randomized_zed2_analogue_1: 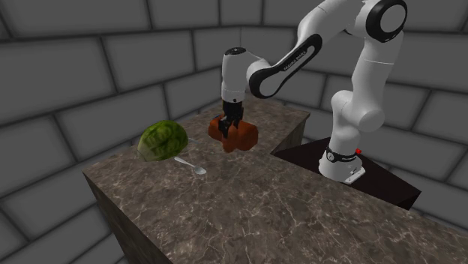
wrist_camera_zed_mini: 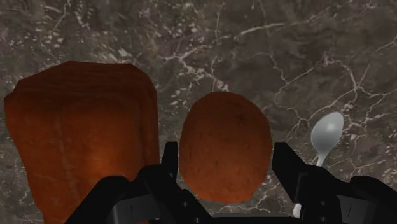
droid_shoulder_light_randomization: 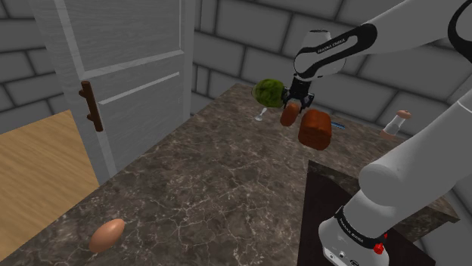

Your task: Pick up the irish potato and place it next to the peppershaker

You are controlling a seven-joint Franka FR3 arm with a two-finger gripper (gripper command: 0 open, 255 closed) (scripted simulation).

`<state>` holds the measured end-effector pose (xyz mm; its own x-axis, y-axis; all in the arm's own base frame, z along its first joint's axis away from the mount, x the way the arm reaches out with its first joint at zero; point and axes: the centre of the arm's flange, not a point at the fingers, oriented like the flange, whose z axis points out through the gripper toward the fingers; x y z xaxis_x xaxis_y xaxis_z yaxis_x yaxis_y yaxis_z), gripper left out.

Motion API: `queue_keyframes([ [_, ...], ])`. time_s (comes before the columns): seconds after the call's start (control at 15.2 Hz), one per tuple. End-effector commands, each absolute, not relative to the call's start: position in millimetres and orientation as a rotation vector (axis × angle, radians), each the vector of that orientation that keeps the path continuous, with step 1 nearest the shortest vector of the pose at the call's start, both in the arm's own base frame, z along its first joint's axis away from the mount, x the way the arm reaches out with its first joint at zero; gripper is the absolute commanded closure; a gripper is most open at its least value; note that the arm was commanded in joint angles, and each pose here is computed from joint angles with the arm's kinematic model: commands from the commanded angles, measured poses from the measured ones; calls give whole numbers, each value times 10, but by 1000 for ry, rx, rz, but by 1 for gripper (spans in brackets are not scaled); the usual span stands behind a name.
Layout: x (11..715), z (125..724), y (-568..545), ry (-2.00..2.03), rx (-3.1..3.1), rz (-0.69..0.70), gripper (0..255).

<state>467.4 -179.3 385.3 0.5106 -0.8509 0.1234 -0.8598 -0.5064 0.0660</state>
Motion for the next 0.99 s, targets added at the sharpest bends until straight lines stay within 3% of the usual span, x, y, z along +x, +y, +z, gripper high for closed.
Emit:
queue_keyframes([
  [0.0,4675,3956,-1789,-1494,2626,112,255],
  [0.92,4675,4695,-1789,-1494,2626,112,255],
])
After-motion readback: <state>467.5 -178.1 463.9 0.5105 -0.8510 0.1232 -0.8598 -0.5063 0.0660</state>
